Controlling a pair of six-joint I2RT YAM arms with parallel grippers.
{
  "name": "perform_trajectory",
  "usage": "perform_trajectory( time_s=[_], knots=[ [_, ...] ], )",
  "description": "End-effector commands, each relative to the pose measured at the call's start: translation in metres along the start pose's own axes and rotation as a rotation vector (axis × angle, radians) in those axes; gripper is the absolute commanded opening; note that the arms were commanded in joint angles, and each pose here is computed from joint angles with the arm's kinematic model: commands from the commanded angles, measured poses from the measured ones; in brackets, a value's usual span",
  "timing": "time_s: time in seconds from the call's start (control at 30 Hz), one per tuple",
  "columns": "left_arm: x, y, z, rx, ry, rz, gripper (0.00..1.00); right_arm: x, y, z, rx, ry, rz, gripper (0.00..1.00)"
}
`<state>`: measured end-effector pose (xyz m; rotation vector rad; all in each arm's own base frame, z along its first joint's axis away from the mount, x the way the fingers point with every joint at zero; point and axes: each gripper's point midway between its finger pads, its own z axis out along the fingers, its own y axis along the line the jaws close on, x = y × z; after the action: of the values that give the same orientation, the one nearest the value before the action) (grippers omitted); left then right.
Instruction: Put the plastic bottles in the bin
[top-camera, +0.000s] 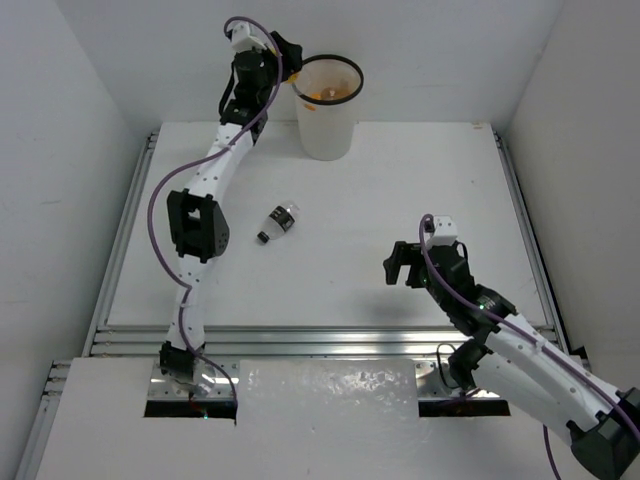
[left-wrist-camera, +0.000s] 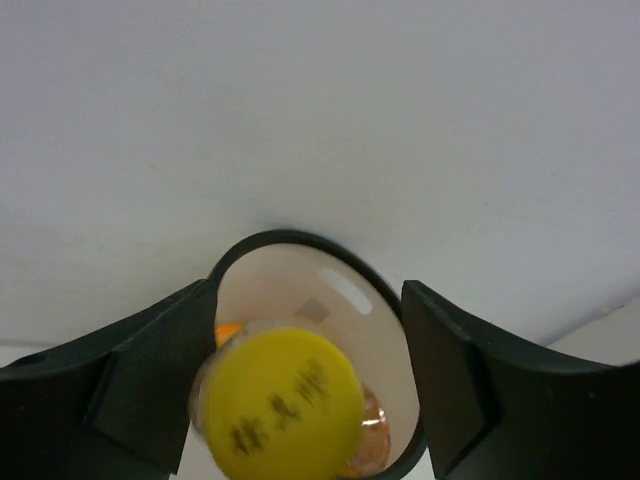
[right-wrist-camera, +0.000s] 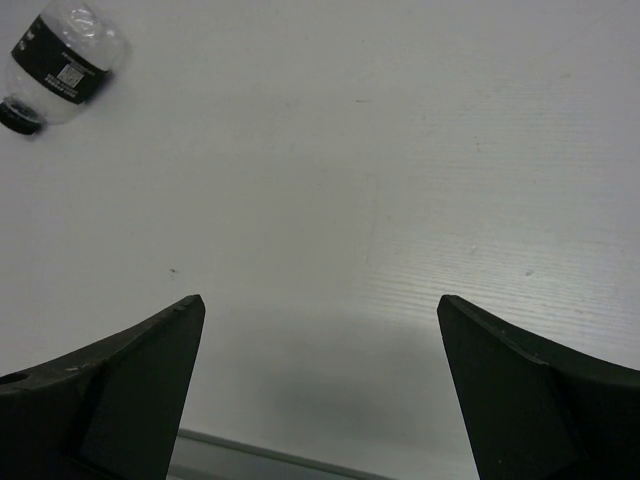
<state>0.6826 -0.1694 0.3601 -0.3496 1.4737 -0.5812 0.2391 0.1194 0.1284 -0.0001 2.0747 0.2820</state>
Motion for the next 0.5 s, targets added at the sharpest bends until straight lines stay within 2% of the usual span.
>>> perform_trajectory(
  time_s=[0.0,0.13,0.17,0.27,0.4,0.47],
  knots=[
    [-0.063,-0.062,-0.002,0.246,-0.202,0.008,0.73,-0.013,0.021,0.000,-0.104,-0.043,0.044,0.99],
    [-0.046,-0.067,0.001,0.319,-0.194,0.006,0.79,-0.005,0.025,0.006,-0.126,-0.016,0.033,0.99],
    [-0.047,-0.071,0.001,0.323,-0.207,0.010,0.85,-0.002,0.025,0.008,-0.121,-0.001,0.028,0.99],
    [-0.046,-0.070,0.002,0.315,-0.230,0.027,0.90,0.002,0.029,0.012,-0.132,0.022,0.026,0.99],
    [-0.044,-0.068,0.005,0.330,-0.251,0.018,0.81,0.012,0.036,0.019,-0.161,0.050,0.034,0.99],
    [-0.041,-0.067,0.007,0.341,-0.257,0.002,0.71,0.014,0.040,0.021,-0.175,0.066,0.029,0.99]
  ],
)
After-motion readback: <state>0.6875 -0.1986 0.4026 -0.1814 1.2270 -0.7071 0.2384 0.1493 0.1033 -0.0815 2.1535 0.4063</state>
